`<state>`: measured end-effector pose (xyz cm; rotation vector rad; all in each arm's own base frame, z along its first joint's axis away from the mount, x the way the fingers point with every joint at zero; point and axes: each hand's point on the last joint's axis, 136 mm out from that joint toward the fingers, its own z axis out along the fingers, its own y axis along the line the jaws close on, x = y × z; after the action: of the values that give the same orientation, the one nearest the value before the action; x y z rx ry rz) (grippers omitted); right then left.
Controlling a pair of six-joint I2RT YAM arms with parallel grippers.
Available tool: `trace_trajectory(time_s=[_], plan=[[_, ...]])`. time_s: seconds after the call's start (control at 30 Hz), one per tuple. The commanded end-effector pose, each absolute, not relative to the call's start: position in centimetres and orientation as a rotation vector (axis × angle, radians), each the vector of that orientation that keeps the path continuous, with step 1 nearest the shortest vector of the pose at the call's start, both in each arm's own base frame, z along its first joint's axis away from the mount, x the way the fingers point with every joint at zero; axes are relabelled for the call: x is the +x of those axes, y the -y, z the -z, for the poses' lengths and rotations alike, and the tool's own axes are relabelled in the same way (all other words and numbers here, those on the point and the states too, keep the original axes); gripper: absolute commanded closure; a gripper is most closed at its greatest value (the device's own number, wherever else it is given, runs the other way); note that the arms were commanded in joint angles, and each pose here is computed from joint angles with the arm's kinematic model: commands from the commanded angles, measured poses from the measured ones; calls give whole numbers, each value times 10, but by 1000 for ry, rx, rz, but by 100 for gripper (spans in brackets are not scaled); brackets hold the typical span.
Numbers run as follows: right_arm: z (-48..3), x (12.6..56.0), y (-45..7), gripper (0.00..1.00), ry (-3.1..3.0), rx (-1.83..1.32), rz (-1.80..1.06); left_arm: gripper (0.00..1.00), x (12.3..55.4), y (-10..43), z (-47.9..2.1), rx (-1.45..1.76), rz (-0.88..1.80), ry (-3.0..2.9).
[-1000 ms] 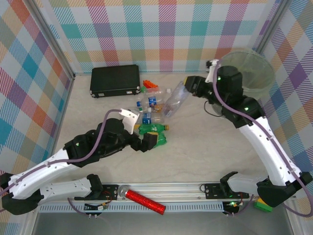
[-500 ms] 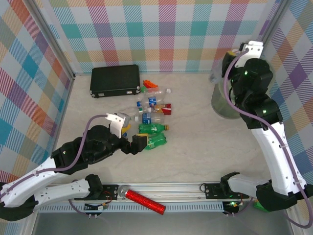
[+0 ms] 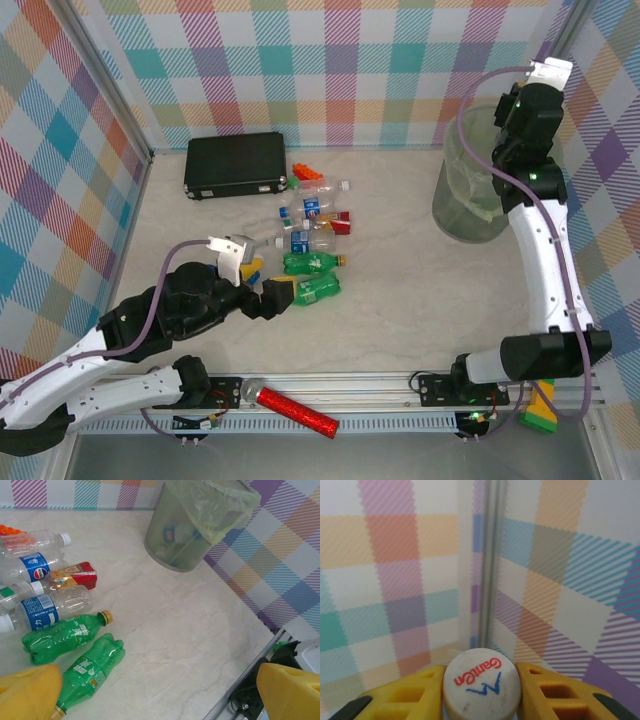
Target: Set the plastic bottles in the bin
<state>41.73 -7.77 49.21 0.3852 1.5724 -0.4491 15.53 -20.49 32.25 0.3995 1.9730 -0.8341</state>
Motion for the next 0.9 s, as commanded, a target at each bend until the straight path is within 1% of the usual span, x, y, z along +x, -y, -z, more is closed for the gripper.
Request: trace_trajectory(time_s=[0.0, 0.2, 0.33, 0.4, 0.53, 0.6, 0.63, 0.73, 0.87], plan=[[-493, 411, 110, 65, -1530, 498, 484, 0, 149, 201, -319, 395, 861, -1988], [-446, 416, 144, 65, -1614, 558, 560, 0, 147, 194, -322, 396, 842, -1990], [-447, 415, 143, 64, -1605, 547, 564, 0, 147, 192, -324, 405, 826, -1999], [-447, 415, 143, 62, -1611, 551, 562, 1, 147, 193, -325, 403, 834, -1993], [-447, 412, 144, 48, -1609, 561, 556, 0, 146, 194, -322, 395, 849, -1996], [-448, 410, 145, 37, -1606, 568, 556, 0, 146, 194, -321, 396, 852, -2000], [-447, 411, 145, 34, -1610, 569, 555, 0, 145, 194, -322, 395, 851, -2000], [-447, 410, 145, 32, -1614, 570, 545, 1, 145, 191, -322, 394, 848, -2002], [-451, 408, 138, 27, -1618, 569, 482, 0, 145, 188, -323, 388, 840, -1995]])
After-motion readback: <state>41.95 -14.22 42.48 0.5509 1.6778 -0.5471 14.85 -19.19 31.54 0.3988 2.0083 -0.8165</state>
